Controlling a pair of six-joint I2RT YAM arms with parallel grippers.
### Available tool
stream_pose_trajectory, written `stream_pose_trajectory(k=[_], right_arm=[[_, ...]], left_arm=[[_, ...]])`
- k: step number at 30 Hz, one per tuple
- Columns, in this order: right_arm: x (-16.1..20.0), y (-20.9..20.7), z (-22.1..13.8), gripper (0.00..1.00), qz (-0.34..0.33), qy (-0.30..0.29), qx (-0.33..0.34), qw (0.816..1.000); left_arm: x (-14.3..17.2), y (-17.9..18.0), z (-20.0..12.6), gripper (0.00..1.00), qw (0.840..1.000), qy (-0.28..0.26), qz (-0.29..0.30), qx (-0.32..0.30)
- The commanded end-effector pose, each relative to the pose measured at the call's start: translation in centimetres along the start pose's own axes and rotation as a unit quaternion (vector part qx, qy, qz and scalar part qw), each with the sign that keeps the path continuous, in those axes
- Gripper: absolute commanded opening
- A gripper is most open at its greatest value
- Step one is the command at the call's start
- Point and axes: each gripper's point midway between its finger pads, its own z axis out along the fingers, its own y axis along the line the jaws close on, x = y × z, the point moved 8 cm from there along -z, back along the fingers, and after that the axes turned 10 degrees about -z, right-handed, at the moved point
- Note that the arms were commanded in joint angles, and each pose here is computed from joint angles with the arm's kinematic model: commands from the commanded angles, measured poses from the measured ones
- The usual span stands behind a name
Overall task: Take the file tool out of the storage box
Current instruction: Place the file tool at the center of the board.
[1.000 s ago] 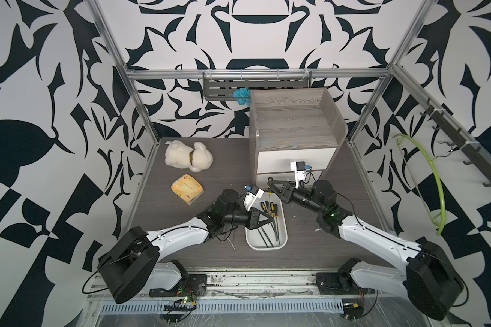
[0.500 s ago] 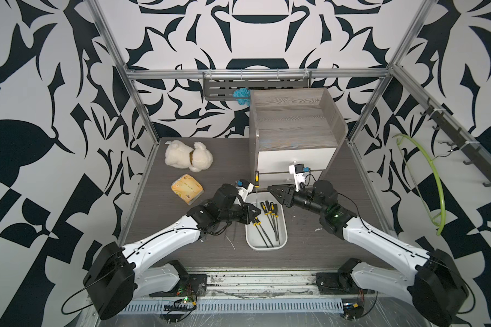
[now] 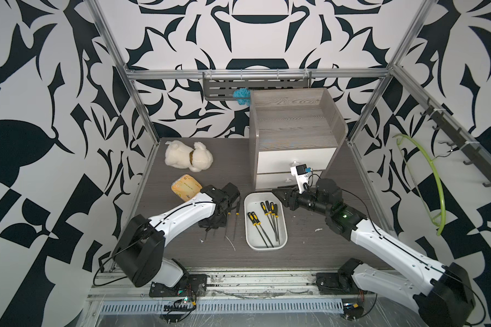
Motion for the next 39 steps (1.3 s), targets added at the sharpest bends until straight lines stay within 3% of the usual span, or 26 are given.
stream_pose_trajectory(k=[1, 10, 22, 28, 39], right_arm=[[-1.0, 0.6, -0.7, 0.4, -0.019, -0.027, -0.003, 0.999], [-1.0, 0.7, -1.2, 0.39, -0.019, -0.033, 0.004, 0.999], [-0.7, 0.4, -0.7, 0.38, -0.001, -0.021, 0.004, 1.0], [-0.6, 0.3, -0.4, 0.38, 0.001, -0.018, 0.005, 1.0], [-0.6, 0.2, -0.5, 0.38, 0.001, -0.017, 0.009, 1.0]], left_arm=[[0.3, 2.3, 0.9, 0.0, 0.998, 0.052, -0.013, -0.044], [-0.8, 1.5, 4.0, 0.0, 0.989, 0.123, -0.009, -0.083], [-2.3, 0.9, 6.5, 0.0, 0.983, 0.134, 0.012, -0.126], [-2.3, 0.7, 7.5, 0.17, 0.98, 0.151, 0.016, -0.131], [-2.6, 1.1, 6.4, 0.17, 0.982, 0.132, 0.004, -0.135]])
